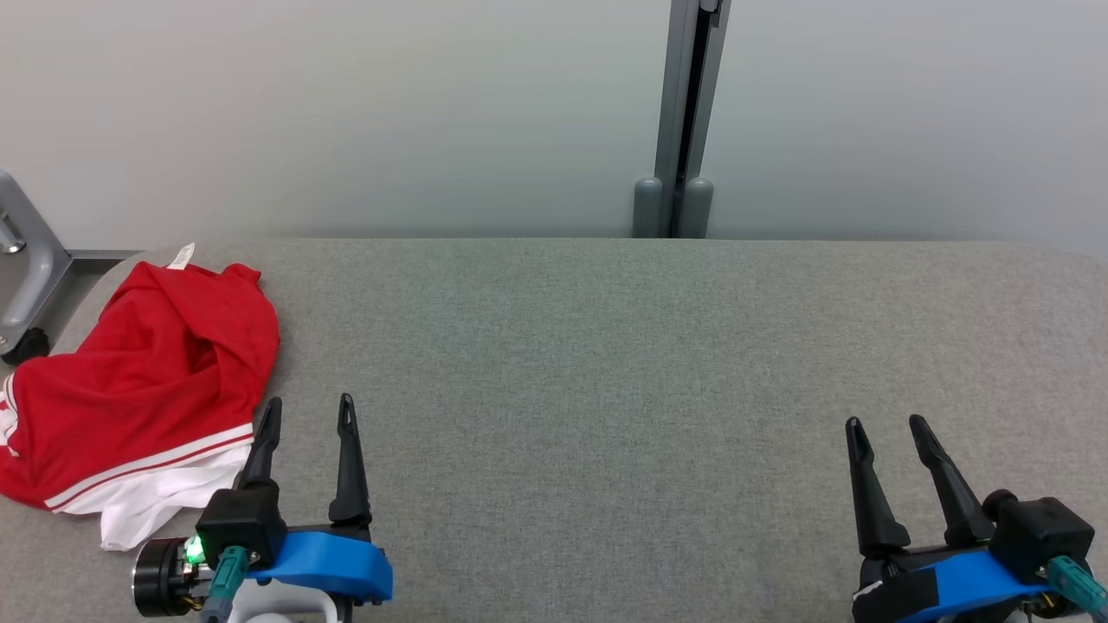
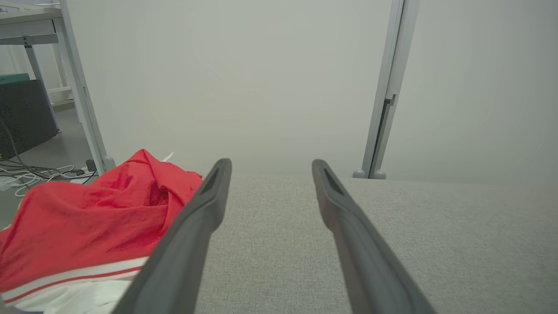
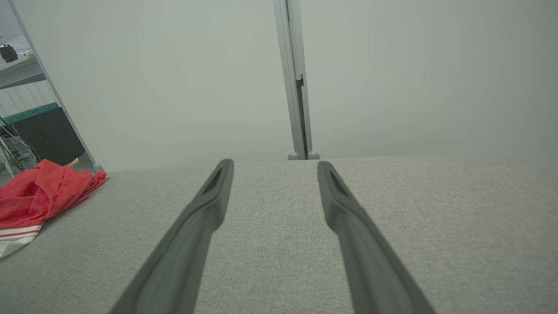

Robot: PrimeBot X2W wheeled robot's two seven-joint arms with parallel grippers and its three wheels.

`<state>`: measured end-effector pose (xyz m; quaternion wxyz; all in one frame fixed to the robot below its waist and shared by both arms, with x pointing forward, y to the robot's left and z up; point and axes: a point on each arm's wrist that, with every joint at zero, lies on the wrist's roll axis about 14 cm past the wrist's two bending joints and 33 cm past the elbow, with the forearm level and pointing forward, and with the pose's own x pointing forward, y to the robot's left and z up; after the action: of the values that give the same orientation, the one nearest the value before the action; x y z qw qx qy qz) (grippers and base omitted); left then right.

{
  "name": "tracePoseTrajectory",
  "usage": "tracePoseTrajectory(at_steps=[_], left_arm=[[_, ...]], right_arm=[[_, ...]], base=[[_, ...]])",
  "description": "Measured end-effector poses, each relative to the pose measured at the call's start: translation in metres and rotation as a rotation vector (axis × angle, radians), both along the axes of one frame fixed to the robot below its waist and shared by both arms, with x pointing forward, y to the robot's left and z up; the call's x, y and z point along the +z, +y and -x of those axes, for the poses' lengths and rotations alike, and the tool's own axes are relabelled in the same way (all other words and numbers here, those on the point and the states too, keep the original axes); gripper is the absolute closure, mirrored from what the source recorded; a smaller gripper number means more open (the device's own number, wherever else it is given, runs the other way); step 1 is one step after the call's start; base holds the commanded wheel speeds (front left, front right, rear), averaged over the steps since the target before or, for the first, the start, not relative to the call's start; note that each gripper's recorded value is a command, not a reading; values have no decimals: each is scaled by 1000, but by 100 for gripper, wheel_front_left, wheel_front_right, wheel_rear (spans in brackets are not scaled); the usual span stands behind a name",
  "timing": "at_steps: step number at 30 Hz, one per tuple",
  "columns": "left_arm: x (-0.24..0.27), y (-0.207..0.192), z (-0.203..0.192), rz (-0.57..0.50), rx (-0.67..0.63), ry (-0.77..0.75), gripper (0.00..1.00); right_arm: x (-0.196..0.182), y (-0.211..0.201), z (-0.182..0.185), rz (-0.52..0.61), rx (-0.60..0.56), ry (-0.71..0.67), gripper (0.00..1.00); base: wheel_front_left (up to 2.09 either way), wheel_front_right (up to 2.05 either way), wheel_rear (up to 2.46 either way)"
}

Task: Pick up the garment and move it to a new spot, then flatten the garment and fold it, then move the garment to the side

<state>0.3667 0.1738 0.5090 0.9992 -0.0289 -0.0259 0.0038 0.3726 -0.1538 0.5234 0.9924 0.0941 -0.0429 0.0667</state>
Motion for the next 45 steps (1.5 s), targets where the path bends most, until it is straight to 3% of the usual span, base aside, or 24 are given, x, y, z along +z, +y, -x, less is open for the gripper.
tracePoseTrajectory(at_steps=[9,32,45], left_arm=[[1,-2,0,-40,-1,5,0],[-4,8,4,-7,41,52,0],[2,38,18,-30,123,40,0]], right_arm=[[-1,2,1,60,8,3,0],[-6,-1,1,59,3,36,0],[-6,25,-8,60,79,32,0]], base=[[0,0,0],[0,0,0],[0,0,0]])
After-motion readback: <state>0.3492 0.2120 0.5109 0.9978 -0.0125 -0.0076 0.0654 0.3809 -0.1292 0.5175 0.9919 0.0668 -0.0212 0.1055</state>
